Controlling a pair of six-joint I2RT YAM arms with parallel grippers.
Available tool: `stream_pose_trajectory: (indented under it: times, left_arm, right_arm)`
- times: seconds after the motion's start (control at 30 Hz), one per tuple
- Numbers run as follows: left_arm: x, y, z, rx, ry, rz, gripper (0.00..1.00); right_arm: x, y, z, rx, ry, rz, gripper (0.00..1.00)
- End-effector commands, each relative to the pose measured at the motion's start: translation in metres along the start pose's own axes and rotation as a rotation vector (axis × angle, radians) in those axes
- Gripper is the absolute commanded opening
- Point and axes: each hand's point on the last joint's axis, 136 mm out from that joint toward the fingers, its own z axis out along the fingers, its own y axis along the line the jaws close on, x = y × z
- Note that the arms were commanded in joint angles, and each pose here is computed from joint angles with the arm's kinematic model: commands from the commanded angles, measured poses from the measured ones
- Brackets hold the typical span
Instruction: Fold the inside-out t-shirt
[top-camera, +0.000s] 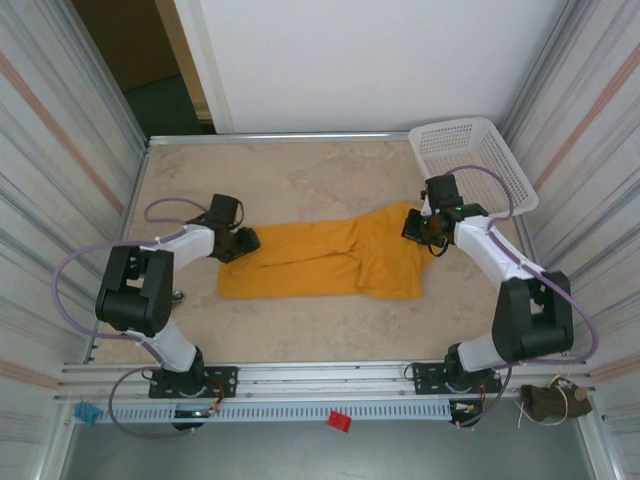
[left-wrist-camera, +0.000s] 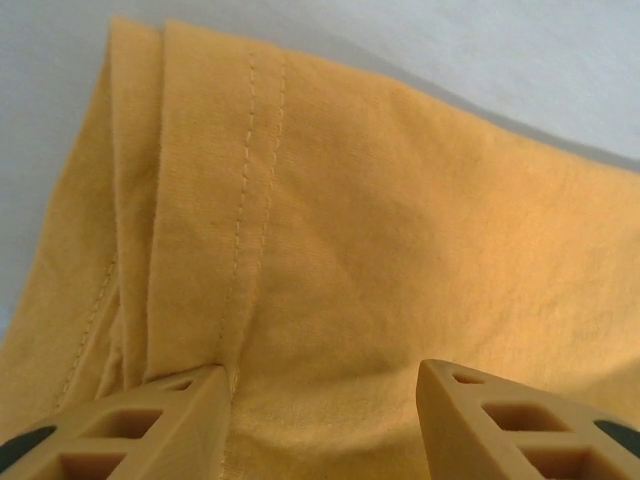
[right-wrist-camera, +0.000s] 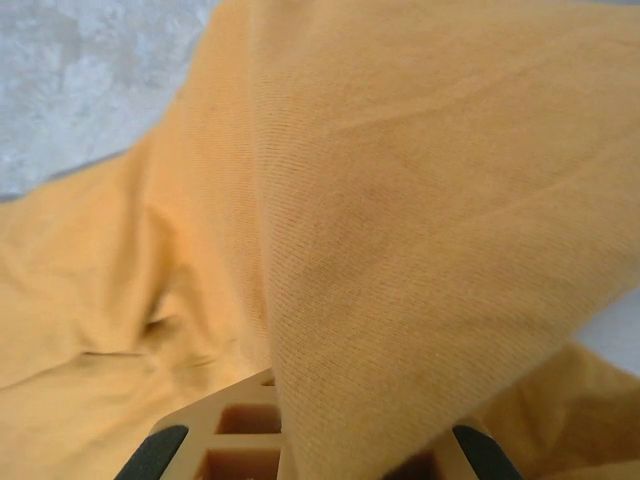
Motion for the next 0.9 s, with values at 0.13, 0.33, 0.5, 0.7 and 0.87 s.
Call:
stream_pose_trajectory:
  times: [0.13,0.33,0.5,0.7,0.87]
  left_arm:
    - [0.005,-0.029,-0.019,0.029,-0.021,0.004,0.55]
    - [-0.032,-0.037,-0.048,0.093,-0.064,0.019,0.58]
    - [-0.05,-0.03,-0.06,0.115,-0.08,0.004,0.59]
    - [-0.074,-0.01,-0.071,0.133,-0.116,-0.069,0.59]
    - [-0.092,-0.002,-0.078,0.162,-0.135,-0.112,0.6]
  right_arm:
    - [0.009,0.031,-0.058,-0.081,-0.006,-0.008,0.0]
    - [0.018,0.089,-0.073,-0.099,-0.023,-0.098,0.0]
    - [0.033,0.13,-0.063,-0.095,-0.014,-0.141,0.0]
    - [0.057,0.19,-0.04,-0.117,0.022,-0.191,0.0]
    - [0.079,0.227,-0.015,-0.082,0.029,-0.233,0.0]
